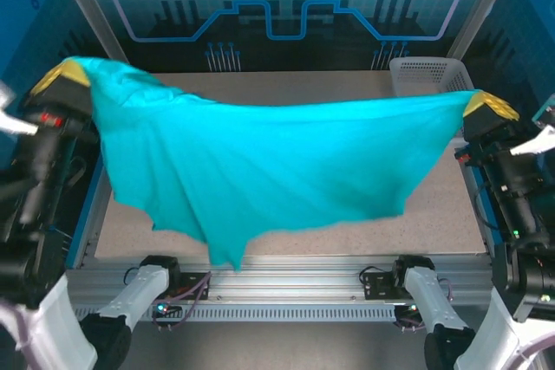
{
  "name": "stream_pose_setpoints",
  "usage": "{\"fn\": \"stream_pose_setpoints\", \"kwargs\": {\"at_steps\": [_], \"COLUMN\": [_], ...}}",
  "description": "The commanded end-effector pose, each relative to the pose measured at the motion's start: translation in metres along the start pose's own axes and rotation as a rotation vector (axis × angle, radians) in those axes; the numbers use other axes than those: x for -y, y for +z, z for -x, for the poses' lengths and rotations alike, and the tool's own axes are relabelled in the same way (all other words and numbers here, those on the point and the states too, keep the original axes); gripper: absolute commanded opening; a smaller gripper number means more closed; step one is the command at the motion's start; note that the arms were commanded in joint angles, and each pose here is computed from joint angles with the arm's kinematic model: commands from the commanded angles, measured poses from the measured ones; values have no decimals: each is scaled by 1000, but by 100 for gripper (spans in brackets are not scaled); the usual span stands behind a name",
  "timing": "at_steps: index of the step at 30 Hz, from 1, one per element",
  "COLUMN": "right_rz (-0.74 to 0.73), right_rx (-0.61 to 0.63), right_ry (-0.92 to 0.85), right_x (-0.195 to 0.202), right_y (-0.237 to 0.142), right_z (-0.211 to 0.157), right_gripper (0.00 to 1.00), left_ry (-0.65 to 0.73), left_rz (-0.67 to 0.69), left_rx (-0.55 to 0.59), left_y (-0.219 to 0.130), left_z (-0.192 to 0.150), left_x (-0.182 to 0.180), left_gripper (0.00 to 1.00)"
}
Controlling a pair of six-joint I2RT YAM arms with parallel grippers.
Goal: Fold the inside-out t-shirt
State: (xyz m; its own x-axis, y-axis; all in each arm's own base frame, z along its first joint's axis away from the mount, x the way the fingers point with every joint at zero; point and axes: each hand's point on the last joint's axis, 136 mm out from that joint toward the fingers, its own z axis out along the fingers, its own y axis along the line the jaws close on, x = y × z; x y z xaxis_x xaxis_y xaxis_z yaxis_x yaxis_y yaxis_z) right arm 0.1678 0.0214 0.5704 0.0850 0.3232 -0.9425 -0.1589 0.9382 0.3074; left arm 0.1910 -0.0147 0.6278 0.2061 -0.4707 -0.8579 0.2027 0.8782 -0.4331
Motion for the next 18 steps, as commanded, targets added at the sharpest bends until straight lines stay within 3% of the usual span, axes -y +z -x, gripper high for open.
{"fn": "stream_pose_setpoints", "kwargs": {"at_steps": [1,6,14,16,18], "right_rz": [-63,-96,-191,-214,-254], "right_rx": [-102,-201,-502,-568,-638], "right_ry": [7,35,51,61,54], "right_x": [35,78,144,161,177], "right_y": [56,125,281,321,349], "right_z": [-36,-108,-298,-340,-375], "right_gripper": [0,0,0,2,7], "left_ry": [22,-30,-112,-140,-170], "left_rz": [132,201,343,363,374], "left_rx": [-128,-283,-589,-671,-747], "left_y": [76,151,241,264,282], "left_z": [-61,-164,-378,-426,-462], "left_x": [-53,-113,-229,-251,-265], "left_gripper": [0,2,3,9,24]}}
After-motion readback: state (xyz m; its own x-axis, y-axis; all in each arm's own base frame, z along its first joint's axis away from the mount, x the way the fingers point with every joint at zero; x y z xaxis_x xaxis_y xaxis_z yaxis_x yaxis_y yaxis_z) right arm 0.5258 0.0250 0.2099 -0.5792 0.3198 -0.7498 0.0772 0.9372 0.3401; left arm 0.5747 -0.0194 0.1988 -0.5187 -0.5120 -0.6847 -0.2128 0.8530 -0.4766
